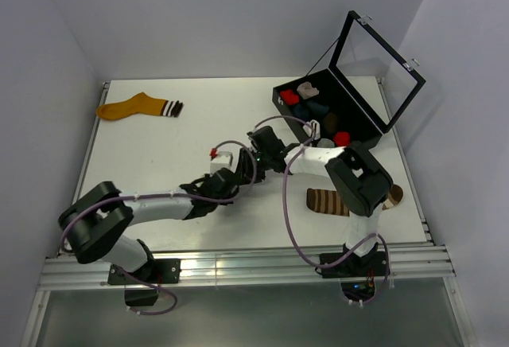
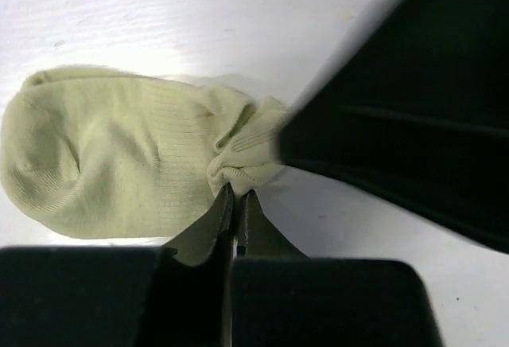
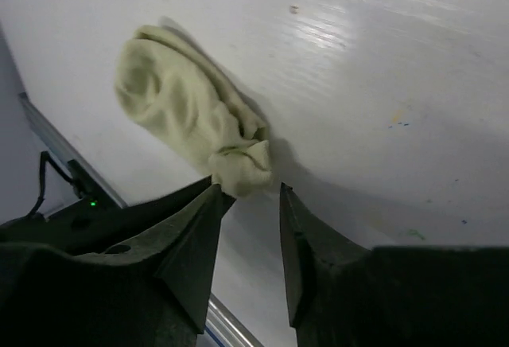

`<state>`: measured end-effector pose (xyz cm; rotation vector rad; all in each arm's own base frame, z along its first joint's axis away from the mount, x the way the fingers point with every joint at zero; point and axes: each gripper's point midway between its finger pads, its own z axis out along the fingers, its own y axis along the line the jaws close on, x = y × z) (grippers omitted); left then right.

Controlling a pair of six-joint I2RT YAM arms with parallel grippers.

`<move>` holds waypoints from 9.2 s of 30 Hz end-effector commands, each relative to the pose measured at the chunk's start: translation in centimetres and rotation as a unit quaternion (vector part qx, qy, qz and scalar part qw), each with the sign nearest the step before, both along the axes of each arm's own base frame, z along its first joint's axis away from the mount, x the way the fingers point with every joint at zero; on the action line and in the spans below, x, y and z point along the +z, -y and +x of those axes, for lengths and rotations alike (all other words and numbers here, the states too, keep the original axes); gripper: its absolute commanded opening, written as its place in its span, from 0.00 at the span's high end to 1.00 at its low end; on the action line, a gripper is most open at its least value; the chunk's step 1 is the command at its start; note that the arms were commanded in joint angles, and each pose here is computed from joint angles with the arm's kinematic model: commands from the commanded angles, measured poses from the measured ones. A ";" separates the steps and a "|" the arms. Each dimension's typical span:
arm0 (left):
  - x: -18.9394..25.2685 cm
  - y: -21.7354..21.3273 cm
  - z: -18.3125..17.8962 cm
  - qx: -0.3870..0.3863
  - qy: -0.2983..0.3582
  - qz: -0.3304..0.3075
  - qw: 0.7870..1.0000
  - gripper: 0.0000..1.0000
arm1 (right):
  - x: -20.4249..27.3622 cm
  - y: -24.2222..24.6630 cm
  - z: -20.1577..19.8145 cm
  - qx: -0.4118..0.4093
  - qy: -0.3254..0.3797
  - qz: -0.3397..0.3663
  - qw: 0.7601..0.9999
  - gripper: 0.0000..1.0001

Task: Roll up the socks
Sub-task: Roll the sock at the center of the board.

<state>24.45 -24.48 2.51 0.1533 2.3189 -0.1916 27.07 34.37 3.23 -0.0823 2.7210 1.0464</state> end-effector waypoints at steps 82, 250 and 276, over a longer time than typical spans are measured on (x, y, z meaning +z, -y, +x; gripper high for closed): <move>7.2 -1.2 6.5 -0.011 0.024 -0.146 0.989 0.50 | -2.2 4.8 2.1 -0.110 -0.003 -0.079 0.991 1.00; -1.0 0.0 2.1 0.007 0.039 0.085 0.996 0.76 | -0.5 -2.7 0.1 0.010 -0.017 -0.023 1.000 1.00; 1.1 1.1 0.9 -0.002 -0.198 -0.319 0.927 1.00 | 6.3 -0.1 1.9 -0.066 0.103 0.130 0.984 0.45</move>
